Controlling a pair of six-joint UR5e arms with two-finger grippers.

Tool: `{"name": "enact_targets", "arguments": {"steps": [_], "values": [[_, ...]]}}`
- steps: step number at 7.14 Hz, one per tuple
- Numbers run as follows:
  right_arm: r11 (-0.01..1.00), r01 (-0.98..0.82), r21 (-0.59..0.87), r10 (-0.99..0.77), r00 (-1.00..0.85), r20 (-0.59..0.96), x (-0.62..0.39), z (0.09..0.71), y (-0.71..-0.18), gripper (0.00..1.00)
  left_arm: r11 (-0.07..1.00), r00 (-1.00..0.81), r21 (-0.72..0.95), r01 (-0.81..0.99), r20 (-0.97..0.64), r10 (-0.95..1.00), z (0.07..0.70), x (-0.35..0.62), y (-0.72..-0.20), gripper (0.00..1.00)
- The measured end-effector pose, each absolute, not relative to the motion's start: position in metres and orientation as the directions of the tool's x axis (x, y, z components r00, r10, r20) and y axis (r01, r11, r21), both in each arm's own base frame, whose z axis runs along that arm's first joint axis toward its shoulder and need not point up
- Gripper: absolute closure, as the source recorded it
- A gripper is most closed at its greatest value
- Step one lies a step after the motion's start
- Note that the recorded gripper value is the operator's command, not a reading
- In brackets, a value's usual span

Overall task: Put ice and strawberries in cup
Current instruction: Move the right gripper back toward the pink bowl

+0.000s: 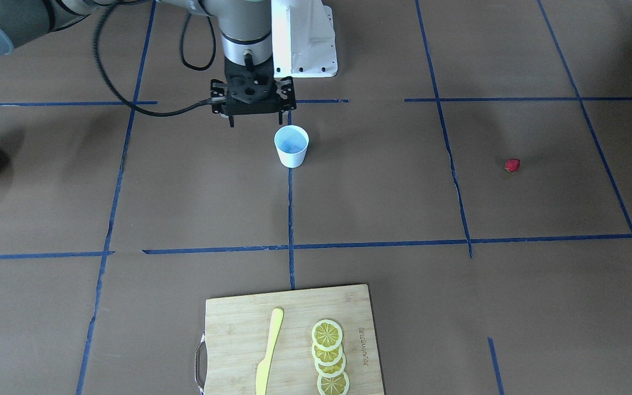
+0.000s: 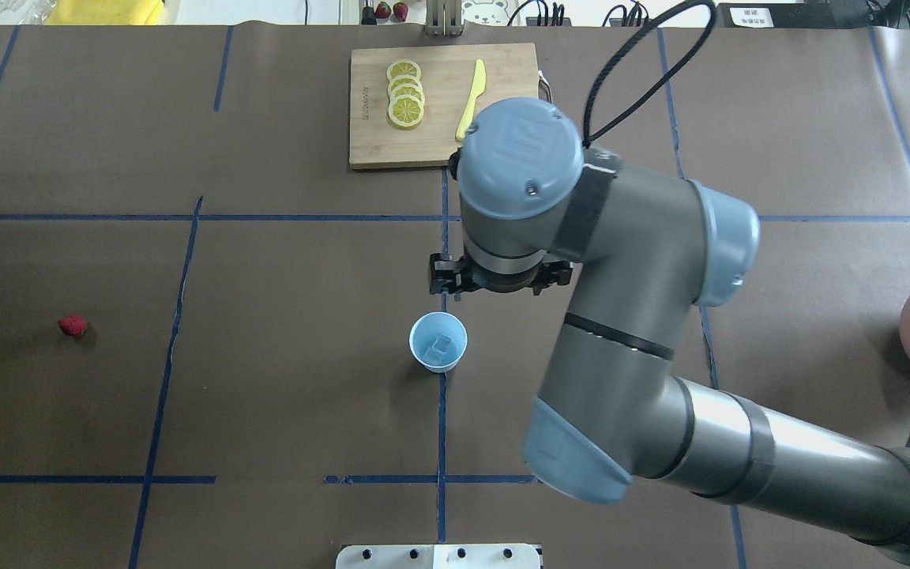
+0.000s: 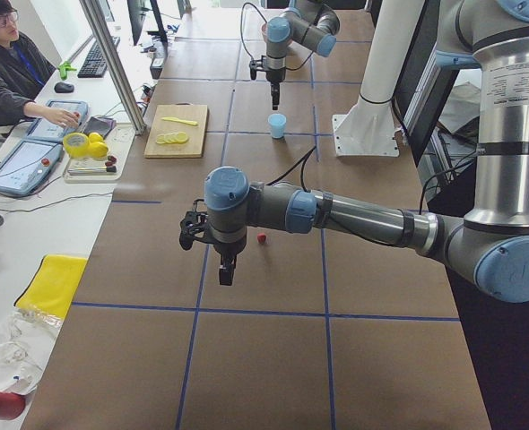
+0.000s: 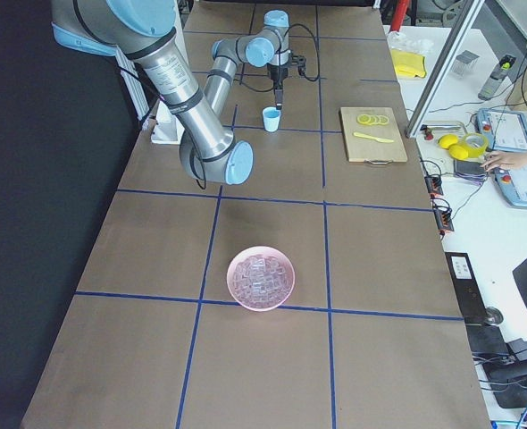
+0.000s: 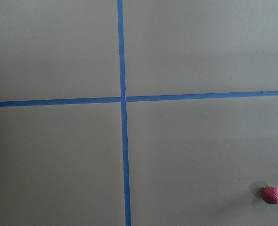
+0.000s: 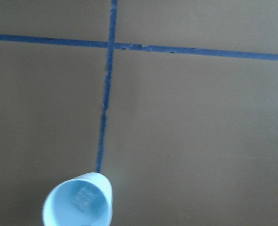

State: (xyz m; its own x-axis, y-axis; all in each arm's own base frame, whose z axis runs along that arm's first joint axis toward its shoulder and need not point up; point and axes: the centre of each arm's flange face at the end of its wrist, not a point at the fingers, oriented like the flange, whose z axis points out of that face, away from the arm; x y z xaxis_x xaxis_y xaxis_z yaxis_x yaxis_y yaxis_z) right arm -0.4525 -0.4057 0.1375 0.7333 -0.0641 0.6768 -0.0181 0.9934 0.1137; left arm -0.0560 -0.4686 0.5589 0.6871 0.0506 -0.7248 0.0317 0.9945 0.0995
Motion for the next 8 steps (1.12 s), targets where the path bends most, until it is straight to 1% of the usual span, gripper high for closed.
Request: {"name": "enact_targets", "arguments": {"steps": [2,5,8], "values": [[0.983,0.019,0.183,-0.135,0.749,0.649,-0.359,0.196,-0.411,0.0,0.994,0.678,0.107,0.032,-0.733,0.057,0.553,-0.055,-0.468,0.0],[0.967,0.131,0.218,-0.236,0.779,0.581,-0.223,0.297,-0.414,0.0,0.994,0.663,0.108,0.032,-0.746,0.06,0.551,-0.054,-0.467,0.0],[0.947,0.167,0.274,-0.302,0.75,0.589,-0.139,0.405,-0.388,0.0,0.994,0.662,0.108,0.031,-0.747,0.06,0.55,-0.054,-0.467,0.0]]}}
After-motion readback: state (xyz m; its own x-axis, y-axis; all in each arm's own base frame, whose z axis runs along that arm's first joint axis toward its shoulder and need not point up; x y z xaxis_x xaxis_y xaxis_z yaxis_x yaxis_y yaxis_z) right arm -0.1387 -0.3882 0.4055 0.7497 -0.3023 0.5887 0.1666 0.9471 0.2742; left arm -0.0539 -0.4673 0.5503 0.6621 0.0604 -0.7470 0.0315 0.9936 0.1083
